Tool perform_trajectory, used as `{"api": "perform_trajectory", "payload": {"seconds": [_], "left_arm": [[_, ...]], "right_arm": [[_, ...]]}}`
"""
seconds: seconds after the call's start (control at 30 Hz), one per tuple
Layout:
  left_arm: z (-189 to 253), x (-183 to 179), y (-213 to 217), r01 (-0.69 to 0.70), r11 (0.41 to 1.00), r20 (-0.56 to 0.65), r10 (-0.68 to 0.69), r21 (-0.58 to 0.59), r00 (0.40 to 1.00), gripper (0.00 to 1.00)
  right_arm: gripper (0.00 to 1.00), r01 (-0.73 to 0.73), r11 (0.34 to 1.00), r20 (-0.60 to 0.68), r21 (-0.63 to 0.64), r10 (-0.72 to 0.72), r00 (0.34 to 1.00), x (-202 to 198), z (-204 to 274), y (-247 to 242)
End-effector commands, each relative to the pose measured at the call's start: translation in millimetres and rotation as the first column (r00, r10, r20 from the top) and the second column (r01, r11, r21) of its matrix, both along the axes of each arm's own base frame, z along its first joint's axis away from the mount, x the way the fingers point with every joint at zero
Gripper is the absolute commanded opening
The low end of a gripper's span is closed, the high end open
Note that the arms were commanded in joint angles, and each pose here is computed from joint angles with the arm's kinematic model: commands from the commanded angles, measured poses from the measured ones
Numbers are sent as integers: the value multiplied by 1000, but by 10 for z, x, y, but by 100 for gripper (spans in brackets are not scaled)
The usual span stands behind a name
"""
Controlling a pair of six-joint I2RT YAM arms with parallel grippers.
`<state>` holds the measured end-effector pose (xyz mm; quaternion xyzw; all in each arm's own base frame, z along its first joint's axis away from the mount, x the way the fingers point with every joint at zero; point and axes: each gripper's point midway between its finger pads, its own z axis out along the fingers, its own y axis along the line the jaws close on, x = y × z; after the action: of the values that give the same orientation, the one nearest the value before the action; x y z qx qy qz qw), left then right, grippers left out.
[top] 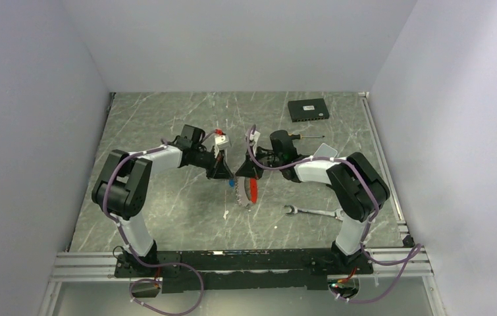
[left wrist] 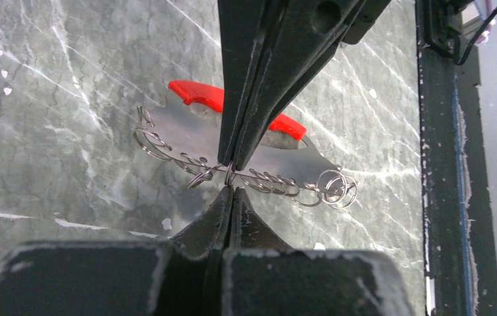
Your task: Remove the keys from the keyring
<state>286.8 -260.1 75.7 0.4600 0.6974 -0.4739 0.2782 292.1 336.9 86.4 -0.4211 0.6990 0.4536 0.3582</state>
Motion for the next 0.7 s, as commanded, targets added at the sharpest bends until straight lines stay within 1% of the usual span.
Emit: {"api": "perform_trajectory", "payload": {"seconds": [0.0, 0.1, 0.23, 0.33, 0.47, 0.6, 0.67], "left_arm": [[-69, -34, -109, 8, 1000, 32, -8, 10, 999, 0], [-88, -9, -138, -22, 1000, 52, 21, 9, 998, 0], [-12, 30, -188, -61, 997, 70, 64, -45, 996, 0], [35, 6, -222, -78, 993, 41, 82, -87, 996, 0], [50, -70, -272, -67, 989, 0, 67, -129, 998, 0], [55, -123, -297, -60, 987, -29, 56, -151, 998, 0], [74, -144, -310, -69, 984, -69, 59, -162, 996, 0]], "right_arm": [[0, 50, 990, 48, 129, -57, 997, 201, 332, 86], [0, 79, 985, 25, 151, -83, 996, 226, 330, 77], [0, 126, 977, 5, 173, -129, 992, 246, 282, 55], [0, 168, 966, 3, 197, -172, 985, 265, 270, 12], [0, 210, 947, 23, 245, -222, 975, 305, 333, -31], [0, 261, 927, 25, 268, -278, 960, 351, 302, -79], [0, 272, 919, 27, 284, -292, 956, 354, 302, -92]]}}
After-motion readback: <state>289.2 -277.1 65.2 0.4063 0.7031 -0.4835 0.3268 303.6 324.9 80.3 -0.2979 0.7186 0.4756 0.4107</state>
